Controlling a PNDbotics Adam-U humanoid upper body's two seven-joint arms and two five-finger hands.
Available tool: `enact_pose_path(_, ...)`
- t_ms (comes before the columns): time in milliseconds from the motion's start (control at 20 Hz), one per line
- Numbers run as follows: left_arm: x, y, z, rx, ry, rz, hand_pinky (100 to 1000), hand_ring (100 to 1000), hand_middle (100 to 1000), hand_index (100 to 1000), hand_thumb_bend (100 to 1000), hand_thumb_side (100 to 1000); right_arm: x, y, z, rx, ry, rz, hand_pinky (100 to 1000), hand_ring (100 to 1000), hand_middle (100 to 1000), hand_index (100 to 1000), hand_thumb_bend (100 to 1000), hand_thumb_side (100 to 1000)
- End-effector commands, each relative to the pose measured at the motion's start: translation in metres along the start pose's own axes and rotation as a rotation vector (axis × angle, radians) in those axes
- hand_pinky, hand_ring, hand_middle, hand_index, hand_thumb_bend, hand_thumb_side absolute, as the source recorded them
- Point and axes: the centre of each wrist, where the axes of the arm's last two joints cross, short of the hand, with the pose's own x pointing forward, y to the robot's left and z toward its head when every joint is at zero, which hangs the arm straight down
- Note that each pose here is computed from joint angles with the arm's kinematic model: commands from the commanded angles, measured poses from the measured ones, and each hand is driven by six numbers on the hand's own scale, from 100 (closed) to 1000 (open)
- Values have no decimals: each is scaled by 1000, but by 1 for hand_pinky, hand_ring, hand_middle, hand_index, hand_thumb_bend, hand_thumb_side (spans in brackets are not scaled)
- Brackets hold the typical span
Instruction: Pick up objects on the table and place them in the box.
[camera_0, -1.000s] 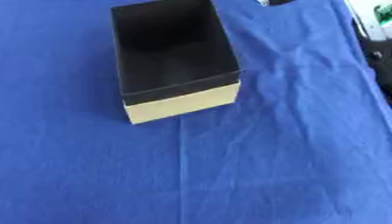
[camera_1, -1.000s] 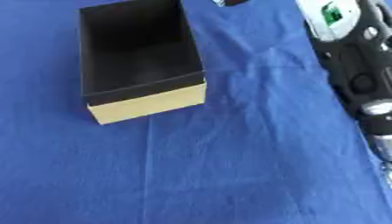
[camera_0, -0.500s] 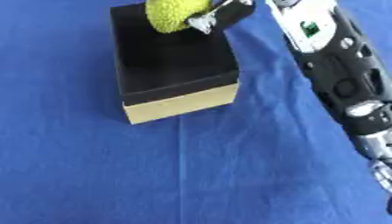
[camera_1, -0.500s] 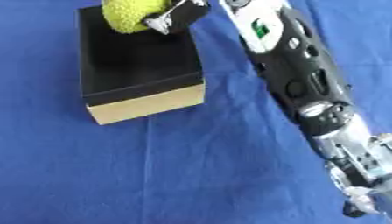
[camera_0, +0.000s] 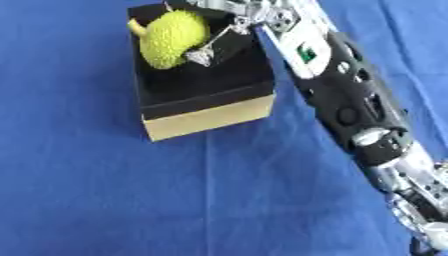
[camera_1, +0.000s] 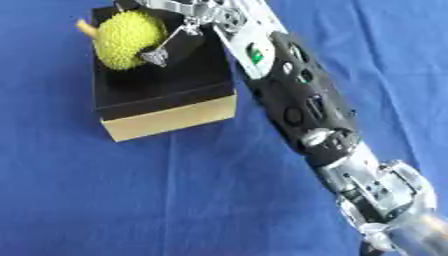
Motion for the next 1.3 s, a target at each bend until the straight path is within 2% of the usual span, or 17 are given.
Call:
enact_pose_path(50,5,0,-5,4,-25,10,459,755,689,677,890,806,-2,-10,-2,5,4,28,750,640,529,699,100,136)
enact_pose_path(200,5,1,-5,4,-24,10,458,755,689,677,891,806,-2,-9,-3,21,9,46,769,684,572,736,100,163)
enact_pose_path(300,5,1,-5,4,-23,9,458,755,689,677,891,806,-2,-9,-3,36,12,64,798,755,663,800,195,161)
enact_pose_path(350,5,1,-5,4,-23,8,458,755,689,676,891,806,-2,-8,-4,50,6,75,833,816,748,845,263,118)
enact_pose_path(400,5,1,-5,5,-23,8,458,755,689,677,891,806,0,-9,-5,66,-5,90,854,847,785,862,286,100)
enact_pose_path(500,5,1,-5,5,-23,8,459,755,689,677,892,806,1,-12,-4,86,-22,120,875,880,822,894,266,100)
enact_pose_path(600,5,1,-5,5,-23,7,458,755,689,676,893,806,1,-16,-1,81,-30,140,882,888,833,915,245,100)
enact_pose_path(650,5,1,-5,6,-22,6,458,755,689,676,892,806,1,-18,1,68,-32,145,882,890,840,927,206,100)
enact_pose_path(700,5,1,-5,6,-22,5,458,755,689,676,893,806,1,-20,3,52,-31,149,880,889,837,928,244,100)
enact_pose_path(950,4,2,-5,7,-22,3,458,755,689,676,893,806,7,-37,13,-45,-20,172,873,880,829,921,240,100)
enact_pose_path(1050,4,2,-5,7,-22,3,459,754,689,677,893,807,11,-46,20,-103,-10,178,869,871,818,915,227,100)
enact_pose_path(1300,4,3,-6,8,-29,0,462,753,688,678,890,807,18,-75,51,-341,29,150,855,842,794,907,217,100)
